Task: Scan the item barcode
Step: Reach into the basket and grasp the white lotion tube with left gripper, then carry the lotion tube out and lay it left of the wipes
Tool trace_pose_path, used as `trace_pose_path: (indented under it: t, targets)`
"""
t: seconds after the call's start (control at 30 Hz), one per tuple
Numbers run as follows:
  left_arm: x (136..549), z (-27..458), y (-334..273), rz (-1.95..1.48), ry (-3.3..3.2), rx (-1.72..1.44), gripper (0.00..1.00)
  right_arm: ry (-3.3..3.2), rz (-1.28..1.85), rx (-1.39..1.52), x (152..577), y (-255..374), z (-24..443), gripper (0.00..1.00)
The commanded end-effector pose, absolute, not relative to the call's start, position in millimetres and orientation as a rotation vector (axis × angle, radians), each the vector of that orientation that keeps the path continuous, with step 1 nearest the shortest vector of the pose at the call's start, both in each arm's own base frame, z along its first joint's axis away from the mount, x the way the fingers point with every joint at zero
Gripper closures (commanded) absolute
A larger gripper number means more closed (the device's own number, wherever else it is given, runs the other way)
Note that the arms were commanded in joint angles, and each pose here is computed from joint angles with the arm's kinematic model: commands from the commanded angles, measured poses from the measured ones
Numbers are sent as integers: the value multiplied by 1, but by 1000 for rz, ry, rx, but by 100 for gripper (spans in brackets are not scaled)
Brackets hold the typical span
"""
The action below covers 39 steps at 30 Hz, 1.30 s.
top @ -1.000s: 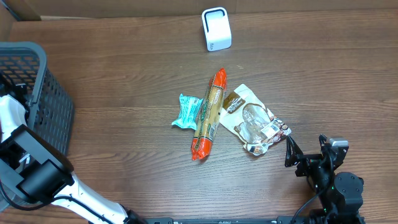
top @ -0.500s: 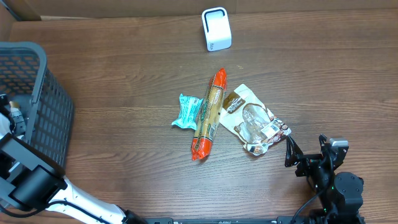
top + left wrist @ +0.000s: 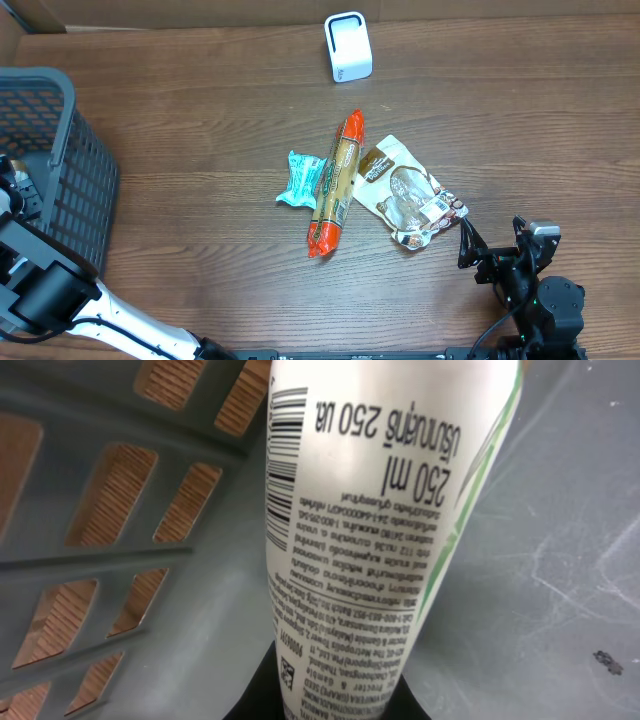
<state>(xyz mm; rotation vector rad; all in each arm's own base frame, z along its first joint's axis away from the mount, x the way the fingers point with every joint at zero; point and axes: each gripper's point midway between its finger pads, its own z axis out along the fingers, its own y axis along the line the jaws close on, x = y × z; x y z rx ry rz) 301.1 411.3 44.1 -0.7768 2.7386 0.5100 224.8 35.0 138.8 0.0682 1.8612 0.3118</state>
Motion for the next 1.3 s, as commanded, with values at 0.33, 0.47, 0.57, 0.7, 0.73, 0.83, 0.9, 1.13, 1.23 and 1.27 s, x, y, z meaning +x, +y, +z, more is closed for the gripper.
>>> trace_pose_path:
  t: [0.33,0.47,0.57,0.7,0.73,0.83,0.9,1.13,1.23,1.27]
  targets:
    - [346,246,367,333,2220,-665,96,1869,307,68,224,35,136,0]
    - [345,326,342,350,2041,-541,96,1869,307,68,224,35,136,0]
    - [332,397,313,373,1873,-485,96,1869,307,68,224,35,136,0]
    - [307,454,271,324,1732,-496,96,1869,307,68,224,35,136,0]
    - [303,463,257,282,1711,-495,96,1869,307,68,224,35,136,0]
    - [292,477,212,128,1694,-457,96,1869,307,68,224,35,136,0]
    - [292,473,161,-45,1747,-370,96,1869,307,68,224,35,136,0]
    - [315,396,66,-333,2069,-284,96,1869,307,68,224,35,136,0]
    - [327,355,45,-279,2218,-240,96,1869,307,68,224,35,136,0]
    - [332,339,39,-244,2270,-221,96,1869,307,68,224,35,136,0]
